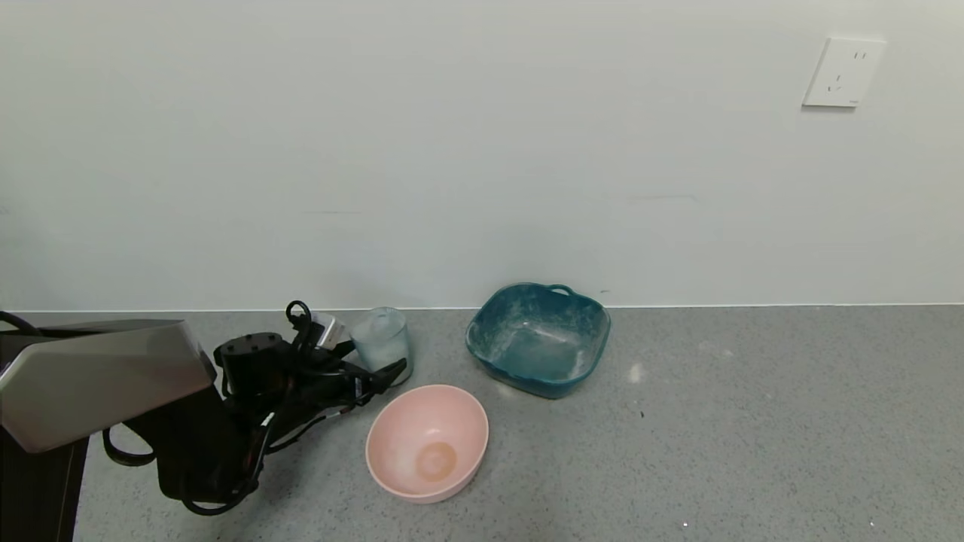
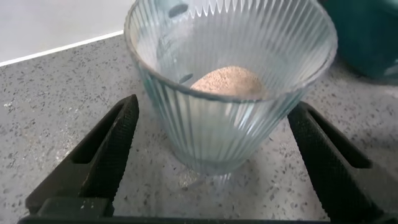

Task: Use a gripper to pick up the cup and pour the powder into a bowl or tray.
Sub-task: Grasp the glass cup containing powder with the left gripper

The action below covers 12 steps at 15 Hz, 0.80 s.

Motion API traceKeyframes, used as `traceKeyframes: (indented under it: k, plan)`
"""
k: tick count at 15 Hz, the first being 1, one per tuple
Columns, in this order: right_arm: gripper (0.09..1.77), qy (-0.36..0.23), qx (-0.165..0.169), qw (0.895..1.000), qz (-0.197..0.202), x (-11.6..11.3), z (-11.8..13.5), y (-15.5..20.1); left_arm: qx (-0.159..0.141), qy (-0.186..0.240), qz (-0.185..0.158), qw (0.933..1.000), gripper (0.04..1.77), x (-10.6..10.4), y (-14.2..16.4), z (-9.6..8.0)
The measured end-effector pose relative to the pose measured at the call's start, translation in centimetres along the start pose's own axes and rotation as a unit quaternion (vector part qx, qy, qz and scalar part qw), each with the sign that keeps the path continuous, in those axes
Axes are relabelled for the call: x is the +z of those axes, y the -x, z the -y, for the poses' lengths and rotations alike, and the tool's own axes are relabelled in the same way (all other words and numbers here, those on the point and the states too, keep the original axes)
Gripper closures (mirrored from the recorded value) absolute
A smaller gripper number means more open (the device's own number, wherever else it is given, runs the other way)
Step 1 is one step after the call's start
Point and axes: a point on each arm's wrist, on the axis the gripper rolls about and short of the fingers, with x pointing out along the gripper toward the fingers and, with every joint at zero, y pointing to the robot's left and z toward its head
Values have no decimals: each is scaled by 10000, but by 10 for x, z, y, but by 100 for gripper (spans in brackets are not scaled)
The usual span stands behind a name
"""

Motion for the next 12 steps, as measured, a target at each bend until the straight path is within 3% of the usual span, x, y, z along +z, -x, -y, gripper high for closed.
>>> traceKeyframes:
  k: [12]
  plan:
    - [15, 2, 0, 10000, 2, 0, 0, 0, 9, 76, 113, 9999, 9, 2, -12, 0]
